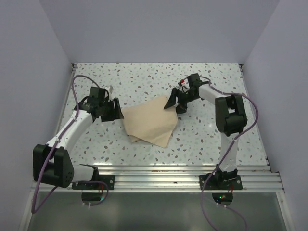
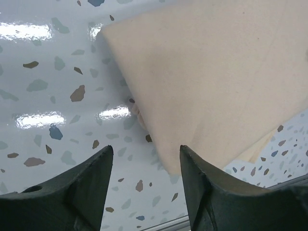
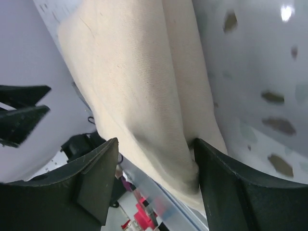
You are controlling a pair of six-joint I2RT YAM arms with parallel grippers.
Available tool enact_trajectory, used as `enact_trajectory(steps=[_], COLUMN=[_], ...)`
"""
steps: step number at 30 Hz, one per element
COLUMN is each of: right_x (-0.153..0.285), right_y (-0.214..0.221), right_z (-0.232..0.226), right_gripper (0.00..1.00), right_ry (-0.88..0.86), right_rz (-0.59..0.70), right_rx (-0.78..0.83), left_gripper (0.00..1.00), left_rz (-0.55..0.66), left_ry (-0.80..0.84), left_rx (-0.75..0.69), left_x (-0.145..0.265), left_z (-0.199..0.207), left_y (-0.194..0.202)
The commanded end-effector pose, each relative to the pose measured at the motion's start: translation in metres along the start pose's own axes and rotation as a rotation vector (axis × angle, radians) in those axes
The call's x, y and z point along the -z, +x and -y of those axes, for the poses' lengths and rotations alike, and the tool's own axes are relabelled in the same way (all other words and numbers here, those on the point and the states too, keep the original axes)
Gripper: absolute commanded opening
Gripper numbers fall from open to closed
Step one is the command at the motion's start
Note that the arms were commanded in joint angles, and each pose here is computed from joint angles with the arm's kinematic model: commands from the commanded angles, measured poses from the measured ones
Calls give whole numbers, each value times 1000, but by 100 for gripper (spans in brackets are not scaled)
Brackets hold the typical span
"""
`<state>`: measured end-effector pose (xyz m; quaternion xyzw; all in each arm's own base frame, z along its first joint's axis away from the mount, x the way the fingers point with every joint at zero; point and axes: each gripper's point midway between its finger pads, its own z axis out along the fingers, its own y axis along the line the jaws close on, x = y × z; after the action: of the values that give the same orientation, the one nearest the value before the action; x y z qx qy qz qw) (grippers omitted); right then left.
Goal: Prepare the surgical pack
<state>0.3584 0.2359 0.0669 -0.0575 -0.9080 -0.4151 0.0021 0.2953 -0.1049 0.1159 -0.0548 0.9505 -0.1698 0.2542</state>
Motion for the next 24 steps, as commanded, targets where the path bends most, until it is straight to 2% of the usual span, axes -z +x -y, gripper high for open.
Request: enact_trajectory(steps=[1, 5, 7, 8, 9, 10, 14, 18, 21, 24], right_x=[5, -12, -2, 6, 15, 23, 73, 113, 127, 127], right_y=[-35, -56, -69, -78, -82, -85, -82, -45, -15, 12], right_z=[-41, -42, -46, -38, -34, -20, 21, 39, 43, 53], right_gripper=[68, 70, 73, 79, 97, 99, 99, 99, 99, 99], right_ry=[-78, -79, -52, -12, 14, 88, 242, 359, 368, 361], right_rz=[27, -24, 8, 46, 70, 100, 193, 230, 240, 222], right_rx=[31, 6, 19, 10, -2, -37, -104, -78, -30, -48], left_gripper=[62, 62, 62, 62, 63, 63, 64, 65, 66, 67], left_rz=[48, 55, 76, 103, 111, 96, 104, 84, 56, 46], left_ry=[13, 70, 62, 35, 27, 29, -56, -89, -122, -131], left_rx=[-48, -137, -210, -249, -276, -336, -472, -621, -707, -758], left_x=[9, 7, 6, 6, 6, 2, -7, -19, -36, -43], left_z=[4, 27, 44, 48, 53, 65, 80, 102, 108, 118], left_y=[-9, -5, -3, -9, -9, -1, 2, 20, 33, 40])
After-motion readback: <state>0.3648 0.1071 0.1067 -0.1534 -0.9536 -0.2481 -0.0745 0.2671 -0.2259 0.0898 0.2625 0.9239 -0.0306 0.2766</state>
